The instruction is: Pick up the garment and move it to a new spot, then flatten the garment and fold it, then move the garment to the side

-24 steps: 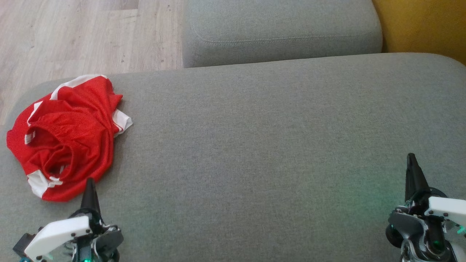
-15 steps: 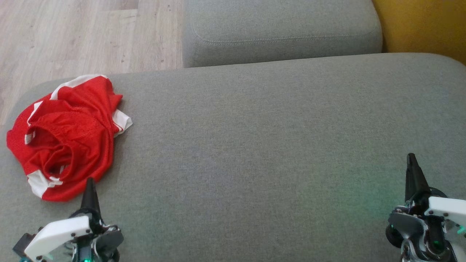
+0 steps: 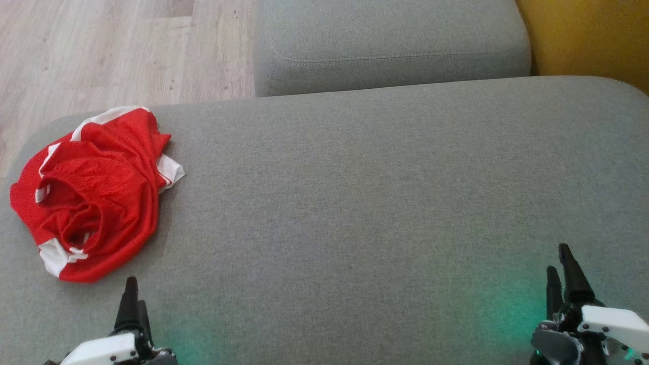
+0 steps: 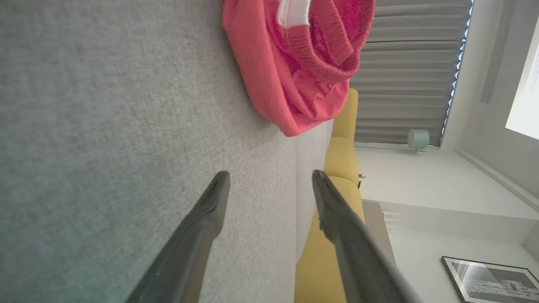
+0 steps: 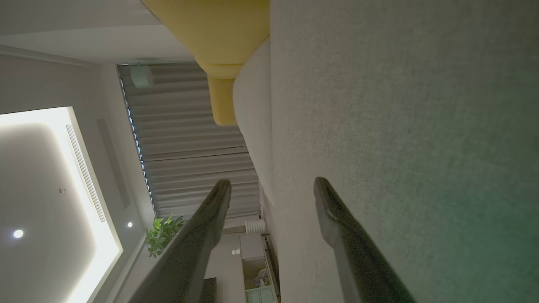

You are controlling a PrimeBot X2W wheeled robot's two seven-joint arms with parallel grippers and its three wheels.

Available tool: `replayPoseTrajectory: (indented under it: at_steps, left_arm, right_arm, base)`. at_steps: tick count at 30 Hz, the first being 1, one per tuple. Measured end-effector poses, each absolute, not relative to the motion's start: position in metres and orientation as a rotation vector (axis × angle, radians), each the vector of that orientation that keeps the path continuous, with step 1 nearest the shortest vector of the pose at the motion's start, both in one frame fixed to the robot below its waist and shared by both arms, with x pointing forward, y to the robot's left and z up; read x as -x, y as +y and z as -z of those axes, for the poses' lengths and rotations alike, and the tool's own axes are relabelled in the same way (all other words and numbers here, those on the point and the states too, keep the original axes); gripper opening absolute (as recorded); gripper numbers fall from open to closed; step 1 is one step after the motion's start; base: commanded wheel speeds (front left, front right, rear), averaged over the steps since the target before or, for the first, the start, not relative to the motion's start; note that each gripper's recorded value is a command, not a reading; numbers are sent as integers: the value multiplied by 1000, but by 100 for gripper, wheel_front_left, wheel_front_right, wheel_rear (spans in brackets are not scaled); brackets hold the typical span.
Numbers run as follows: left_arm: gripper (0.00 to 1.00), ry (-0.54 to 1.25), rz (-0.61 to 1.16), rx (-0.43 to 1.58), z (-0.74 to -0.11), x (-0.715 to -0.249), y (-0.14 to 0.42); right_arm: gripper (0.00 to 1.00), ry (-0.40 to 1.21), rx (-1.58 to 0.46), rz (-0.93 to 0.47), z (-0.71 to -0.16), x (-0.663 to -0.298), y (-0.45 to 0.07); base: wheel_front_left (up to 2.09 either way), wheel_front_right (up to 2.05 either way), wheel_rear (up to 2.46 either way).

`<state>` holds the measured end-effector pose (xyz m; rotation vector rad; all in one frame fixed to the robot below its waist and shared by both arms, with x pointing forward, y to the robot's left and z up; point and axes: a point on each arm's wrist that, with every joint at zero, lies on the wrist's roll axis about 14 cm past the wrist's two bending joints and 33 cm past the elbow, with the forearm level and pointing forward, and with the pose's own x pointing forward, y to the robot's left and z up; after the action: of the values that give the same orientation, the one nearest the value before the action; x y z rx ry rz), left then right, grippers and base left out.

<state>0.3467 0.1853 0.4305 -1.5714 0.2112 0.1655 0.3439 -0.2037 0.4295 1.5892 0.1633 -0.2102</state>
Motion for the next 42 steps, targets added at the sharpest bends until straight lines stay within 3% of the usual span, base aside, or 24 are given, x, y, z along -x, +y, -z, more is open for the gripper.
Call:
replayPoseTrajectory:
  at_steps: [10, 42]
  left_arm:
    - [100, 203, -145, 1505, -436, -349, 182]
    - [100, 191, -69, 1019, -457, -345, 166]
  right_arm:
    - [100, 177, -1530, 181, -433, -345, -193]
    - [100, 156, -1029, 52, -457, -347, -175]
  base:
    - [0, 0, 0]
    - [0, 0, 0]
